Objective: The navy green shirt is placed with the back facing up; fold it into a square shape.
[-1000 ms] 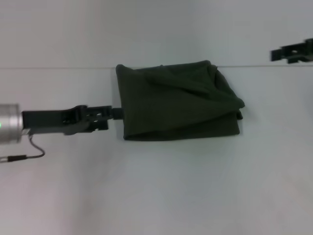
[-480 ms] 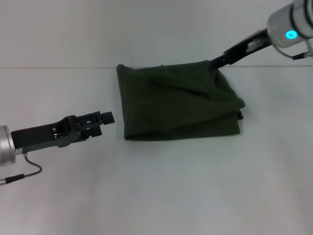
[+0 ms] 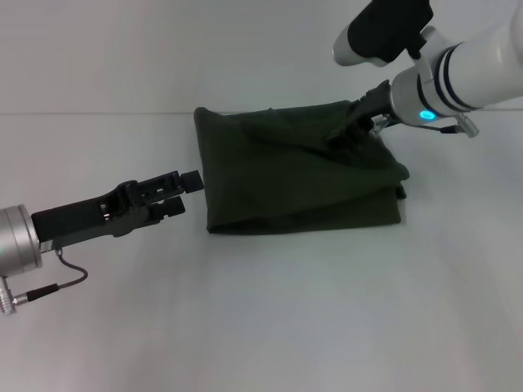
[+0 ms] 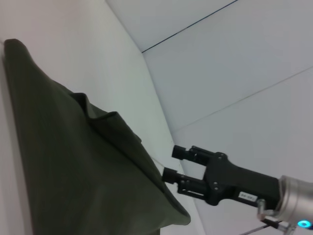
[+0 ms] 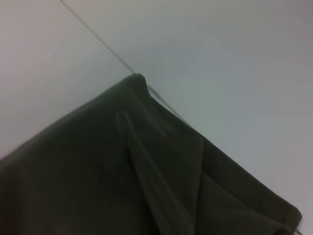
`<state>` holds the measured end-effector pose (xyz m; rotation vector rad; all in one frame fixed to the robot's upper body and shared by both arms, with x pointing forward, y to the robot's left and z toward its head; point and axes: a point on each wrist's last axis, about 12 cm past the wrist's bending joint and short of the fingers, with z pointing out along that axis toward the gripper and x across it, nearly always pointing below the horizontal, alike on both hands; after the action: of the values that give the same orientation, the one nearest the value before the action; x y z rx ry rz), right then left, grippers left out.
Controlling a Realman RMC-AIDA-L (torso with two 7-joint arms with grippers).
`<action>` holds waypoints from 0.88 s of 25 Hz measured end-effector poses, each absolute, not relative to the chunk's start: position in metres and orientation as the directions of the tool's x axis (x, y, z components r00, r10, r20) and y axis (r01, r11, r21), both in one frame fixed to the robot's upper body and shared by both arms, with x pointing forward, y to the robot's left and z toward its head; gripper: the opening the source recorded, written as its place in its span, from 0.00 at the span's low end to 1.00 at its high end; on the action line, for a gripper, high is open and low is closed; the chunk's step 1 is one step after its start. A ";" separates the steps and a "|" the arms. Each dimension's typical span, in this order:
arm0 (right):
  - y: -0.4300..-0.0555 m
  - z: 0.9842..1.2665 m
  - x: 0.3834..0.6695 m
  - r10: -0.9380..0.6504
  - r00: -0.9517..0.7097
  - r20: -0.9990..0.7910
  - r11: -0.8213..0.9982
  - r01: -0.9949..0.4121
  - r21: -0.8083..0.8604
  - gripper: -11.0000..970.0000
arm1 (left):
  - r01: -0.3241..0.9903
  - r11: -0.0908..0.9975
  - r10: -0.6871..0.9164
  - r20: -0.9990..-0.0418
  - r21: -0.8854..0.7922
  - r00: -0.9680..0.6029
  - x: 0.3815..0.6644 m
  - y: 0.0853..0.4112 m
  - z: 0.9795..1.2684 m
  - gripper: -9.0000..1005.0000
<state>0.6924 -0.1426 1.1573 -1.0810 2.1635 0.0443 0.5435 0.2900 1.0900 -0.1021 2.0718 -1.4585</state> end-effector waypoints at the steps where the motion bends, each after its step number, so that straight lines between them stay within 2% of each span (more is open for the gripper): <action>1: -0.142 1.155 0.693 -0.688 -0.400 -0.606 0.651 -0.709 -0.271 0.70 | 0.268 0.391 -0.390 -0.422 -0.880 -0.818 0.544 0.289 1.090 0.87; 15: -0.139 1.134 0.686 -0.708 -0.422 -0.566 0.638 -0.726 -0.257 0.64 | 0.287 0.372 -0.404 -0.433 -0.883 -0.806 0.552 0.284 1.097 0.87; 22: -0.139 1.137 0.688 -0.694 -0.423 -0.582 0.651 -0.713 -0.259 0.63 | 0.289 0.371 -0.405 -0.433 -0.883 -0.805 0.553 0.280 1.096 0.87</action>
<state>0.6880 -0.1395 1.1373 -1.0872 2.1969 0.0366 0.5532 0.2803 1.0962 -0.1000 2.0280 -1.4780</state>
